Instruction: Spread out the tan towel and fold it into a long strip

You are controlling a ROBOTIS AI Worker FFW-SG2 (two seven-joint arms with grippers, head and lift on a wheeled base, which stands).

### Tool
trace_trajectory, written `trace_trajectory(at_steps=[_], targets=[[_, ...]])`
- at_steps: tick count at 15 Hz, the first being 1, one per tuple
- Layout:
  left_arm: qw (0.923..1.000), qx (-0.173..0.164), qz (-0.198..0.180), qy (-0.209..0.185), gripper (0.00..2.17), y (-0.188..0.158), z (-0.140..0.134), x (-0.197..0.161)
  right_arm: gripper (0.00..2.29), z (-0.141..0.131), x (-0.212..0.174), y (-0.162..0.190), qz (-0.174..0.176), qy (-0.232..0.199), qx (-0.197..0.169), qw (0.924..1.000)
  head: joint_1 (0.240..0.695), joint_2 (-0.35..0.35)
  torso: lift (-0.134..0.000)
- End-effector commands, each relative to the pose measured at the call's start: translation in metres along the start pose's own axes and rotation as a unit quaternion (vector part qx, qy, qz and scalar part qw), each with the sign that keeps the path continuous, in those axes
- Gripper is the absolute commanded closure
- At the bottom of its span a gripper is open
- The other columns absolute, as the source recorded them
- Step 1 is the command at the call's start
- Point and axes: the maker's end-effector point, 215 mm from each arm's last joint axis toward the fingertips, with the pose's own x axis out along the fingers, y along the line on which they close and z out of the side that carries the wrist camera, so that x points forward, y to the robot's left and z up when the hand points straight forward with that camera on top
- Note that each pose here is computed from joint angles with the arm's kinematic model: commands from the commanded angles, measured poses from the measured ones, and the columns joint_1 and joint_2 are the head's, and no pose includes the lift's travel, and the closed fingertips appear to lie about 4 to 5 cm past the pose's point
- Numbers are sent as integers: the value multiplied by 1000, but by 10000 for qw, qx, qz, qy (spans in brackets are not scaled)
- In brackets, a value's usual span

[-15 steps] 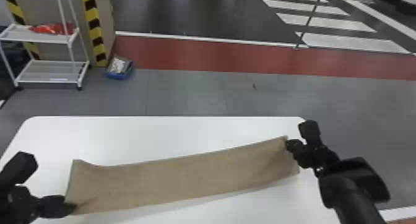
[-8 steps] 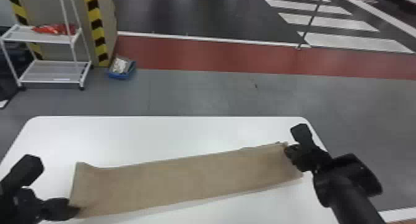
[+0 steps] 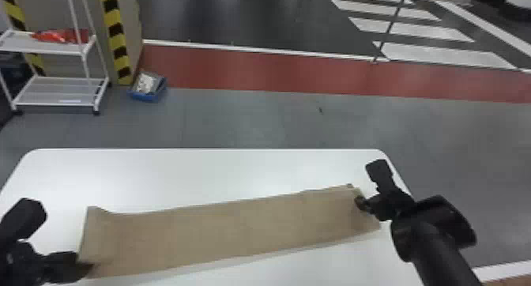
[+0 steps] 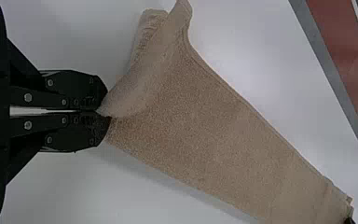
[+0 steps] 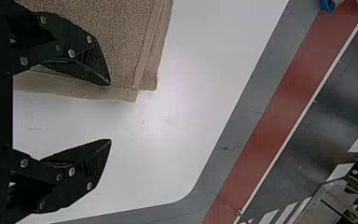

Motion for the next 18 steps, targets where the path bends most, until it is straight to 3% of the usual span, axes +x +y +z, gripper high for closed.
trace_trajectory(at_steps=[1,8,13,18], targets=[[9999,-49,134,-9,-1,5,-1,-2,60,-2,-8,-7,-107,56,146,9998,695,-216,0],[9984,-291,488,-32,26,21,-6,-6,60,3,-25,-3,-96,-121,409,9990,695,-207,0],[9946,-546,865,-194,39,47,-11,-26,53,-10,-34,9,162,18,703,9974,695,-172,0],[9912,-783,1002,-355,66,53,-6,-25,53,-15,-35,5,145,34,740,9971,695,-151,0]])
